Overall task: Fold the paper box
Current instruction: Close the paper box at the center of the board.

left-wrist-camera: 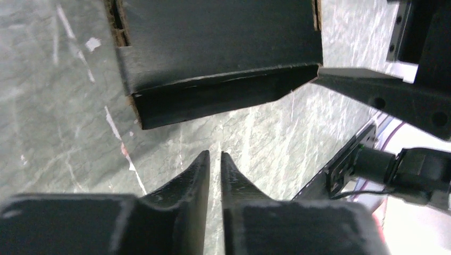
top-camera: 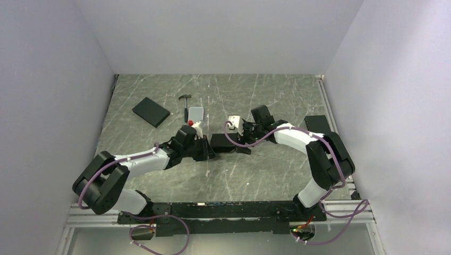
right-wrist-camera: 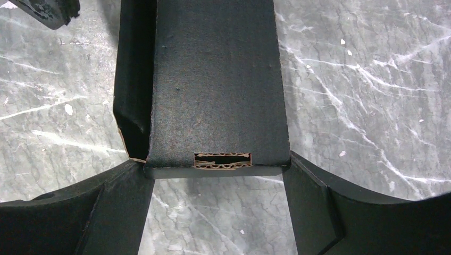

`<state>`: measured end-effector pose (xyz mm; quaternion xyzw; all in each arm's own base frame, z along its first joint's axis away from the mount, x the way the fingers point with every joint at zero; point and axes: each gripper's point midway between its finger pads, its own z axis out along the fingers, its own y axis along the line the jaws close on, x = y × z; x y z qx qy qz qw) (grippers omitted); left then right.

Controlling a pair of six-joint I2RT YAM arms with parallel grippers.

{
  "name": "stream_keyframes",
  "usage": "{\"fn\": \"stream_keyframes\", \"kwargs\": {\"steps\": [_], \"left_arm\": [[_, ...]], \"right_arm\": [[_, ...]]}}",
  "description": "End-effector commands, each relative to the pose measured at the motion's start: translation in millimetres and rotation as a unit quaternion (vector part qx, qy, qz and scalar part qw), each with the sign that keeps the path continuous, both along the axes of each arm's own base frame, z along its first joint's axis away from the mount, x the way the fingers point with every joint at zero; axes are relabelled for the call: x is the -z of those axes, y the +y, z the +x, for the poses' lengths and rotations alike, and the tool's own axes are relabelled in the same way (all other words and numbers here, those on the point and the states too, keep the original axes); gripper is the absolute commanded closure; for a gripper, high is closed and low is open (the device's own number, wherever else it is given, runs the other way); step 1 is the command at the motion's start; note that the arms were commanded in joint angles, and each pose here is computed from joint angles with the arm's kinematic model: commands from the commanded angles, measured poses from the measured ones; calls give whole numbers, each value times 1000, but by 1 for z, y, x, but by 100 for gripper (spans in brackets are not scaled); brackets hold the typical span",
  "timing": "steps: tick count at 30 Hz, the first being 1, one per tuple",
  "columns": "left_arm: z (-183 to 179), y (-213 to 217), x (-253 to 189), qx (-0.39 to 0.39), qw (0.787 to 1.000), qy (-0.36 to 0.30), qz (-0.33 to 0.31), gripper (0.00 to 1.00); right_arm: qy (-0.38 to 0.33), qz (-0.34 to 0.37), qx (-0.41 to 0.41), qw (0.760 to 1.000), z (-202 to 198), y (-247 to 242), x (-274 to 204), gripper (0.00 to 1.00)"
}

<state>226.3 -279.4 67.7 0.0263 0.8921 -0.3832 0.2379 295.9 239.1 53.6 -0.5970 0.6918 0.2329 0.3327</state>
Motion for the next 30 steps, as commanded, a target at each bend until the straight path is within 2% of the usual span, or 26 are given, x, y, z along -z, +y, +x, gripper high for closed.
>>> {"fn": "stream_keyframes", "kwargs": {"steps": [1, 4, 7, 14, 16, 18, 20, 25, 30], "left_arm": [[17, 12, -29, -50, 998, -38, -9, 77], [24, 32, -48, -81, 995, -65, -4, 63], [28, 48, -66, -89, 992, -88, -7, 54], [22, 61, -86, -23, 985, -168, 20, 45], [22, 64, -92, -18, 981, -190, 25, 36], [21, 64, -94, -19, 979, -201, 20, 16], [17, 61, -97, -5, 977, -215, 4, 7], [11, 48, -111, 58, 949, -310, -26, 6], [-2, 41, -126, 141, 896, -420, -9, 7]], "right_arm": [[-28, 17, -2, 999, 11, 3, -17, 100], [-32, 20, -11, 999, 9, 1, -17, 100], [-50, 27, -30, 998, 7, 0, -19, 100], [-74, 92, -76, 990, -5, -6, -45, 100], [-74, 115, -98, 986, -14, -7, -54, 100], [-66, 143, -122, 980, -23, -7, -63, 100], [-48, 162, -123, 978, -27, -8, -69, 100], [-4, 186, -129, 974, -32, -10, -75, 100], [42, 206, -146, 967, -42, -10, -77, 100]]}}
